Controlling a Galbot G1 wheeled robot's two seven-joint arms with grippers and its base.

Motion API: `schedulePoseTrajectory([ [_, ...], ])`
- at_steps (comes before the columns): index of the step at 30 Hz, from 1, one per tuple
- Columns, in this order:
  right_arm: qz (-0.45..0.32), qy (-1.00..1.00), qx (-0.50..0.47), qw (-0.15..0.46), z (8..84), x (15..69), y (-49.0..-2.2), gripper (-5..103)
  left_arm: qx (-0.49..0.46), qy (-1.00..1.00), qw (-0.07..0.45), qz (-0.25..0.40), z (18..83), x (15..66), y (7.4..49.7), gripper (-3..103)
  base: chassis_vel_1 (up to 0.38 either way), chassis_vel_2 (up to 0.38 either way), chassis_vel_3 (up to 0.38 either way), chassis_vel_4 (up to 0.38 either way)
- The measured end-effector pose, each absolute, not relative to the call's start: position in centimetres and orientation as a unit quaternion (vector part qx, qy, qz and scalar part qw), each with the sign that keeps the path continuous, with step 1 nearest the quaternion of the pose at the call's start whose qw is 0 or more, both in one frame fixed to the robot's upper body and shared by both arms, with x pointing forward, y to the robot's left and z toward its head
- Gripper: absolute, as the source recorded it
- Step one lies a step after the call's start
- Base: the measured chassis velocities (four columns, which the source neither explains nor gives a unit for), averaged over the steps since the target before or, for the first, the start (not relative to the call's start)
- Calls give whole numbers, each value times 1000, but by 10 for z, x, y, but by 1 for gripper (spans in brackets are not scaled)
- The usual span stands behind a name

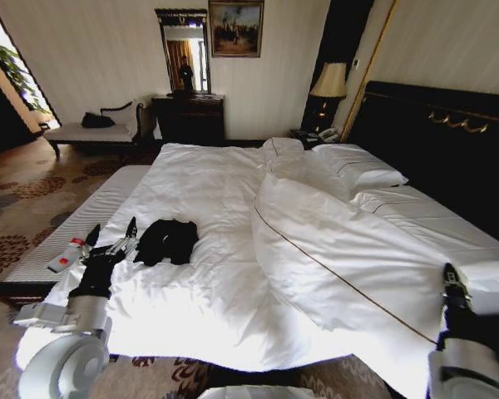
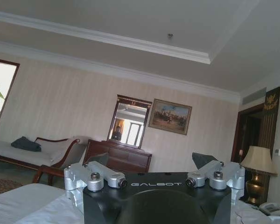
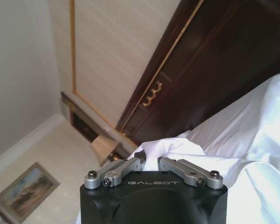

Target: Fold the clothes on the bed.

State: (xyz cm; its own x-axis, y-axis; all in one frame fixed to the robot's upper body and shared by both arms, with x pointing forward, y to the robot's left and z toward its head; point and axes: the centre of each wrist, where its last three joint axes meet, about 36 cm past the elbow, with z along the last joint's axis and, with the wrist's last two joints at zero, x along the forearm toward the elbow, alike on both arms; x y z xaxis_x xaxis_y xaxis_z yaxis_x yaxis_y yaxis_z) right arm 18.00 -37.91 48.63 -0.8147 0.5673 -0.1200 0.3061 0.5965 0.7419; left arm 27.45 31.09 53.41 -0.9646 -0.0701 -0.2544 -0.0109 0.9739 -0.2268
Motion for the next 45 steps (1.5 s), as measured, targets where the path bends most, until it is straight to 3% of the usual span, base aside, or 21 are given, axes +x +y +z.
schedulePoseTrajectory([
  [11, 335, 845, 367, 199, 490, 157, -369, 1, -13, 984, 139, -114, 537, 285, 311, 100, 0, 0, 0, 0],
  [19, 280, 815, 479, 166, 483, 132, -384, 1, -12, 984, 130, -117, 536, 290, 307, 100, 0, 0, 0, 0],
  [33, 203, 741, 640, 18, 420, 93, -391, 1, -26, 983, 132, -128, 532, 296, 307, 100, 0, 0, 0, 0],
  [41, 136, 706, 691, -78, 345, 54, -417, 1, -30, 983, 127, -129, 526, 299, 306, 100, 0, 0, 0, 0],
  [45, 140, 700, 694, -92, 329, 52, -415, 1, -31, 984, 125, -126, 525, 300, 308, 100, 0, 0, 0, 0],
])
